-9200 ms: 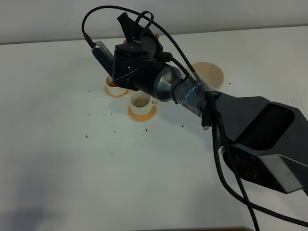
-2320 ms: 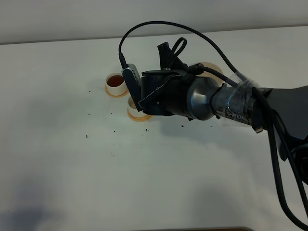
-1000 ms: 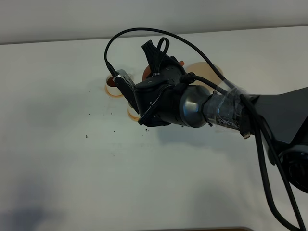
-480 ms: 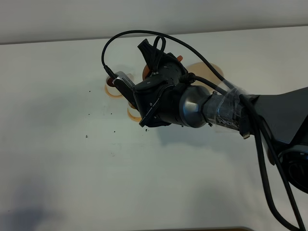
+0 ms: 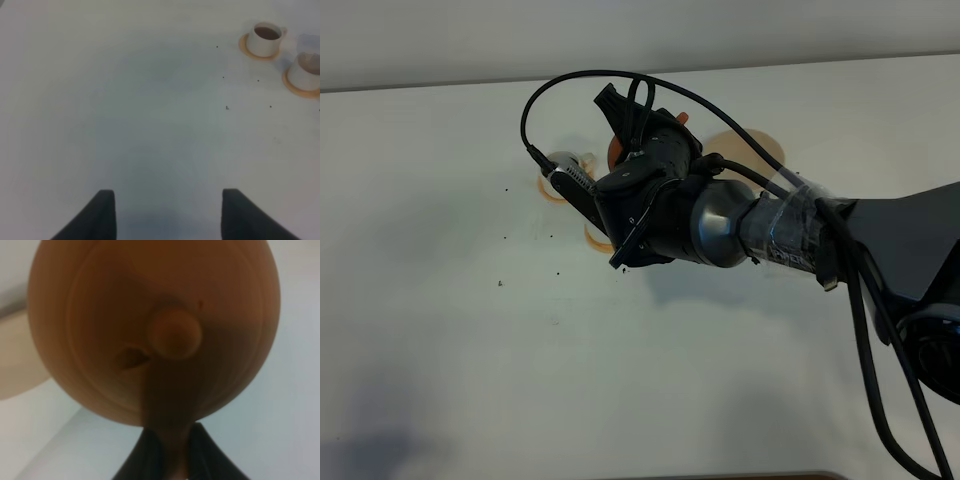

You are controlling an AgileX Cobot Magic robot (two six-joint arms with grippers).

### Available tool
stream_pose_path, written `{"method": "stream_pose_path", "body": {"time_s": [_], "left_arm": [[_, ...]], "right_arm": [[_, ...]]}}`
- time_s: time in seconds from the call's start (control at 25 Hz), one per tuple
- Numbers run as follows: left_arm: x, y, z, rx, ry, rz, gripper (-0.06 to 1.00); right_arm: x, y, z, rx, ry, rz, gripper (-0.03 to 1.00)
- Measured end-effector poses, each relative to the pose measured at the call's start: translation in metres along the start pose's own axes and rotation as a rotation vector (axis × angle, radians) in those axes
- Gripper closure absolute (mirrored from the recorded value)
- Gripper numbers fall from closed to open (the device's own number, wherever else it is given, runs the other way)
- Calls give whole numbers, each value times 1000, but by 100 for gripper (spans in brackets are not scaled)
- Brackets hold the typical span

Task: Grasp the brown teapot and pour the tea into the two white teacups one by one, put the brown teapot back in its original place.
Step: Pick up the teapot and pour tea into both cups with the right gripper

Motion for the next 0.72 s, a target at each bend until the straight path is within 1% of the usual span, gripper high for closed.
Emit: {"method": "stream_pose_path", "body": {"time_s": [0.44, 0.72], "left_arm": [[0, 0, 0, 0, 0, 0, 47], [0, 0, 0, 0, 0, 0, 47]], "right_arm": [[-1, -1, -1, 3, -16, 12, 87], [-2, -1, 0, 8, -67, 21, 87]]}}
Point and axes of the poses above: a point on each arm's last joint axis where the gripper is mounted, y pointing out along that axis toward the gripper, x along the wrist's bending axis when the last joint is at zero, z = x × y, the point moved 1 cm from there along y, pointing out along that axis toward the gripper, and after that the axes turned 1 degree about -y, right-handed, at the moved point
